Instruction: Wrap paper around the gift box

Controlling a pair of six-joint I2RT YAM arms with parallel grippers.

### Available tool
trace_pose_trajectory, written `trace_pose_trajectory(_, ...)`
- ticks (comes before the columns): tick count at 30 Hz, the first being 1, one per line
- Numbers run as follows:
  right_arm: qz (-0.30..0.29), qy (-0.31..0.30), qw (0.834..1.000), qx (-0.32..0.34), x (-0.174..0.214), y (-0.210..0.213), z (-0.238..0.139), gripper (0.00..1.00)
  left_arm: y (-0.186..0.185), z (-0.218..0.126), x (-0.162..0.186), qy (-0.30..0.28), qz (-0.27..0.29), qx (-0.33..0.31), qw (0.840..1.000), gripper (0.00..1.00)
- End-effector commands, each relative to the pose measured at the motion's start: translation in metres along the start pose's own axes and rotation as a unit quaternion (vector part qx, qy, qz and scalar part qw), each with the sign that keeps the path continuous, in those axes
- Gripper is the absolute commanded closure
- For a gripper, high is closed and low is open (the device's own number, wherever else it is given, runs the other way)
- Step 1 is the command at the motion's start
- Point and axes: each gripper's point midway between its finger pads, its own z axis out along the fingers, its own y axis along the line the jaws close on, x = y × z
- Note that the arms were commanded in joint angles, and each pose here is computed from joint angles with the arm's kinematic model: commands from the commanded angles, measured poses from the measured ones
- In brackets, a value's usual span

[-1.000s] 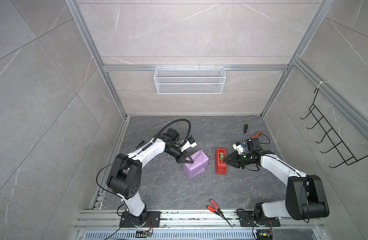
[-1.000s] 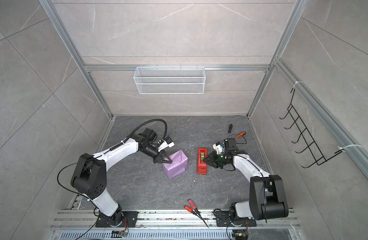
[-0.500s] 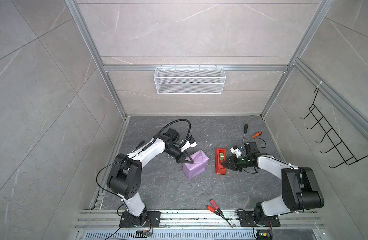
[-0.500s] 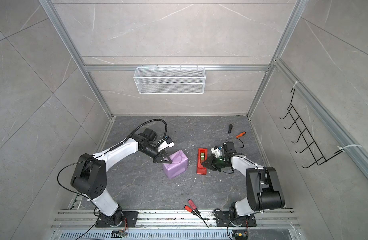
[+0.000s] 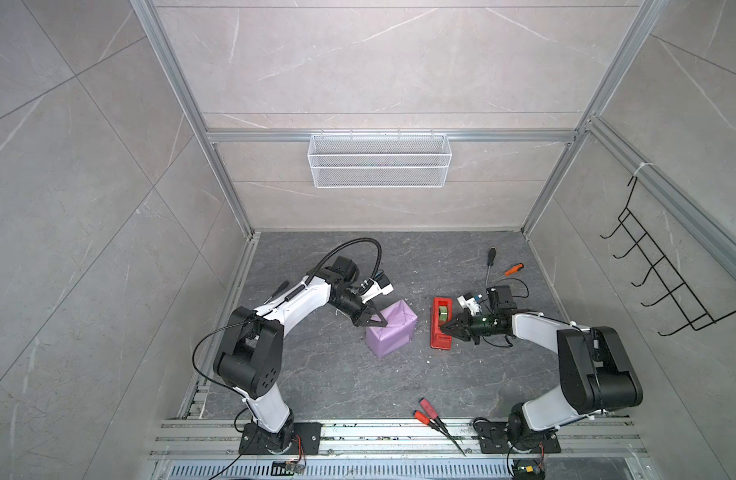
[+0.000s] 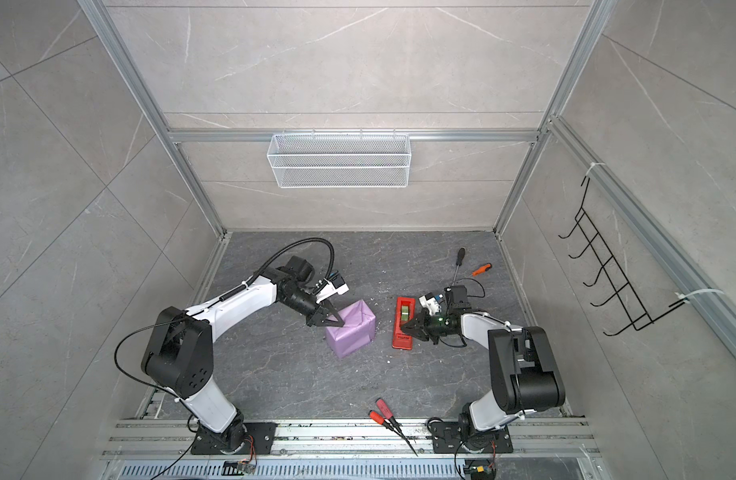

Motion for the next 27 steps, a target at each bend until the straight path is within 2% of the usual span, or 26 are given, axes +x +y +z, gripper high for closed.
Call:
trace_pose_trajectory(1, 0.012, 0.004, 1.000, -0.007, 0.001, 0.003, 0.001, 1.00, 0.025, 0.012, 0.040, 0.076, -0.025, -0.053, 0.995, 1.00)
trace_pose_trajectory(4, 0.003, -0.017, 0.999, -0.034, -0.010, 0.024, -0.005, 1.00, 0.024, 0.011, 0.039, 0.076, -0.021, -0.053, 0.995, 1.00)
trace_pose_trajectory(10, 0.005, -0.054, 0.998, -0.017, -0.037, 0.038, -0.013, 1.00, 0.022, 0.009, 0.038, 0.074, -0.020, -0.053, 0.996, 1.00)
trace_pose_trajectory(21, 0.011, -0.100, 0.995, -0.029, -0.066, 0.065, -0.025, 1.00, 0.021, 0.010, 0.036, 0.066, -0.020, -0.052, 0.996, 1.00)
trace_pose_trajectory(27, 0.006, -0.142, 0.988, -0.063, -0.082, 0.103, -0.045, 1.00, 0.021, 0.009, 0.038, 0.066, -0.015, -0.055, 0.996, 1.00)
